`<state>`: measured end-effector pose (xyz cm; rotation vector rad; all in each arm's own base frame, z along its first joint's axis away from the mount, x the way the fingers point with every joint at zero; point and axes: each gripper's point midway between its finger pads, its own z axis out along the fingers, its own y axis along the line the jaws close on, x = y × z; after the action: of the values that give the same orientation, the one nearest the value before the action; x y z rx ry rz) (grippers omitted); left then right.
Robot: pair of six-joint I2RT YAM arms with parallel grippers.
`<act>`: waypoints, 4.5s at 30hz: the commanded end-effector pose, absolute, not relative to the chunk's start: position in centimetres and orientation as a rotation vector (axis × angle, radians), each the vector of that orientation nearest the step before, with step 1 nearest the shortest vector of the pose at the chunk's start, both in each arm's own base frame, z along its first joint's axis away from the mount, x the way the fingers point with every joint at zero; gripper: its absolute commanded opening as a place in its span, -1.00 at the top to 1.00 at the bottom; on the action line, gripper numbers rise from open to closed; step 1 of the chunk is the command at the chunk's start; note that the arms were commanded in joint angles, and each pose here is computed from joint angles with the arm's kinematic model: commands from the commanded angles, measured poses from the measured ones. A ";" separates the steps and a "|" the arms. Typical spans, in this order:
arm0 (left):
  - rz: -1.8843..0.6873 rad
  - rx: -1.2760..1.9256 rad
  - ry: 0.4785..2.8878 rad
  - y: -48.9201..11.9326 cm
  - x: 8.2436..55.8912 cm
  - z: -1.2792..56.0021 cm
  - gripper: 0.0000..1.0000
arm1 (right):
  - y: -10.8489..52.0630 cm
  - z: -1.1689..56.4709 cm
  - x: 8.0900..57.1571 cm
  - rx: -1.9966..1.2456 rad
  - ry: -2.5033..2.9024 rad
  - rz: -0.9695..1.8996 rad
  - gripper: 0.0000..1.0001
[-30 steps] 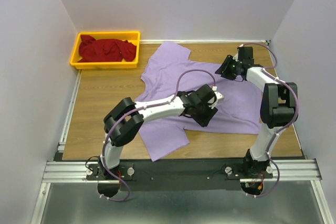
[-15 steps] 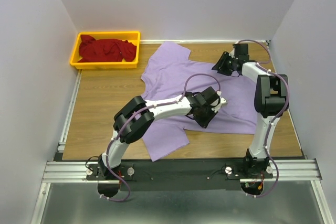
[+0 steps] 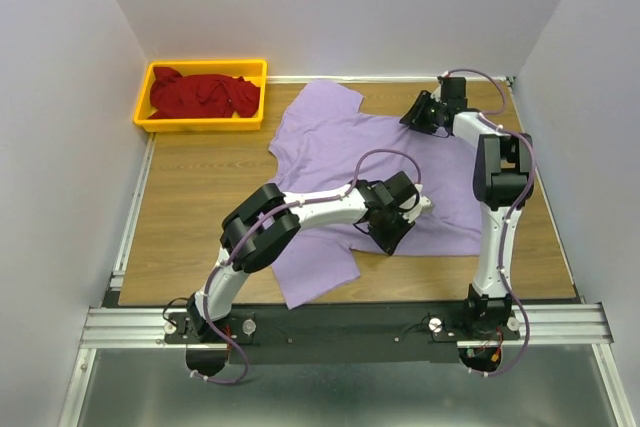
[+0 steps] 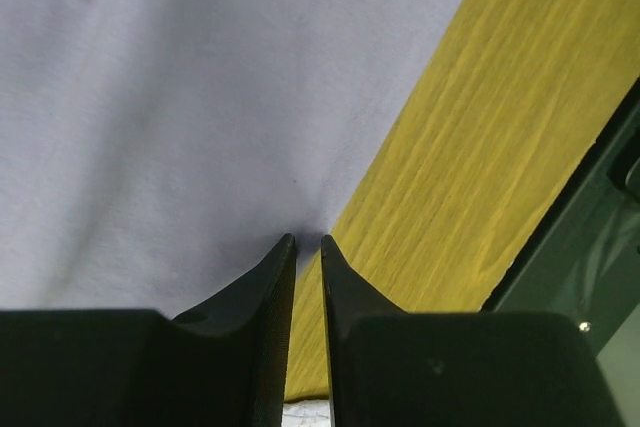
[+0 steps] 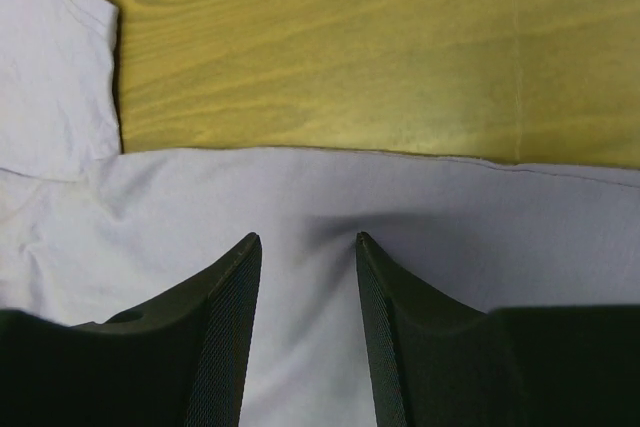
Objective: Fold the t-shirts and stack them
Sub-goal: Flatten the tshirt out
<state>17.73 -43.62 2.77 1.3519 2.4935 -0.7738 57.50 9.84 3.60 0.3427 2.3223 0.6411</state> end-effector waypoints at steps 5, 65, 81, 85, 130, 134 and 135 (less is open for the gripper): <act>-0.810 1.443 2.563 -42.5 15.3 0.8 0.53 | 9.6 -0.2 59.4 0.305 2.350 0.582 -0.02; -1.144 1.593 2.160 -55.3 16.7 3.8 0.48 | -7.8 2.9 56.1 0.701 2.239 0.439 -0.07; -1.219 1.712 2.248 -53.5 14.3 1.1 0.50 | -8.5 1.1 59.1 0.641 2.234 0.432 -0.07; -1.222 1.714 2.245 -53.5 14.4 1.1 0.50 | -8.5 0.5 59.7 0.626 2.237 0.436 -0.07; -0.512 0.398 2.812 -19.4 23.5 1.8 0.15 | 18.0 3.3 59.8 0.163 2.299 0.925 -0.08; -0.532 0.379 2.864 -18.9 21.7 1.1 0.18 | 17.8 1.0 60.2 0.172 2.321 0.900 -0.08; -0.542 0.379 2.884 -18.7 21.0 0.7 0.18 | 17.8 0.7 60.3 0.174 2.324 0.900 -0.08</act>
<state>24.24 -20.11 2.44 0.3813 2.7720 -0.5541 60.09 17.93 4.13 0.1541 2.2766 0.9299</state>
